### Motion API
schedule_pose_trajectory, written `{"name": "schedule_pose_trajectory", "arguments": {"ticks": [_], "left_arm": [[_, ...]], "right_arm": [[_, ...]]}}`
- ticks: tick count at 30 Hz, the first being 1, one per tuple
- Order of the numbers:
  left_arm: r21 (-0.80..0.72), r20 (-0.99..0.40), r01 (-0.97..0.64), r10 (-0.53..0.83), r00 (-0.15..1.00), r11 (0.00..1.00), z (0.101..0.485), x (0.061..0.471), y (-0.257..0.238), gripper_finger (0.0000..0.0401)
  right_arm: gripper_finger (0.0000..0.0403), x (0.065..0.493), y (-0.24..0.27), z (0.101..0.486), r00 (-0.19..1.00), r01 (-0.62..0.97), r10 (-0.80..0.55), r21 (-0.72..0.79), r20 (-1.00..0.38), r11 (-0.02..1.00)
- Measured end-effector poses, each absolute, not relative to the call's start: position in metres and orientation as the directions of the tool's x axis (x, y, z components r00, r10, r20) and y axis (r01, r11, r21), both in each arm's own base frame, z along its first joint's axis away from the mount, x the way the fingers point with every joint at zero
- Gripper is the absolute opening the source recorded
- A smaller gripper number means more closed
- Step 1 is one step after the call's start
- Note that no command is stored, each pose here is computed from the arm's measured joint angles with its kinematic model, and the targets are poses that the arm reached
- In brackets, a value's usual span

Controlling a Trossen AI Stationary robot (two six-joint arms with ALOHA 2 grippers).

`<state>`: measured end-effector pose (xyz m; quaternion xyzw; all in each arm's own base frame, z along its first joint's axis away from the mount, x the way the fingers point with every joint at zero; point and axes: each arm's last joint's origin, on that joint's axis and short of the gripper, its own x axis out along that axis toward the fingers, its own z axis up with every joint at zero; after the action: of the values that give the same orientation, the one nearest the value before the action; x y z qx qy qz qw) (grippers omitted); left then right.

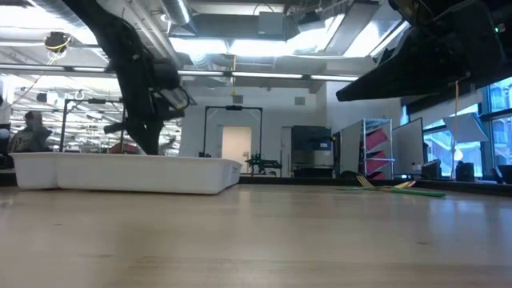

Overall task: Sort silverware
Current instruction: Put the green knife into the white cutlery tray, then put the green fork into the white cutlery tray

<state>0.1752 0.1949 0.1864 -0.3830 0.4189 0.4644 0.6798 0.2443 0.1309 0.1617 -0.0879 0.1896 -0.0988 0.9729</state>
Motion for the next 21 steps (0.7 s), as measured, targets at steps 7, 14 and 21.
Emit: {"name": "schedule_pose_trajectory", "arguments": {"ticks": [7,14,21], "left_arm": [[-0.115,-0.933,-0.96,0.305,0.193,0.256,0.164,0.181,0.208,0.0032],[-0.152,-0.923,-0.96,0.315,0.223,0.234,0.171,0.17,0.217,0.0109],[-0.202,-0.851,-0.921,0.405,0.334,0.334,0.208,0.167,0.205,0.0161]], "right_arm": [[0.0197,0.244,0.131,0.162,0.907,0.166,-0.234,-0.212,-0.349,0.963],[0.0197,0.244,0.13,0.161,0.902,0.181,-0.255,-0.23,-0.349,0.956],[0.0197,0.225,0.135,0.168,0.882,0.149,-0.244,-0.253,-0.404,0.956]]}}
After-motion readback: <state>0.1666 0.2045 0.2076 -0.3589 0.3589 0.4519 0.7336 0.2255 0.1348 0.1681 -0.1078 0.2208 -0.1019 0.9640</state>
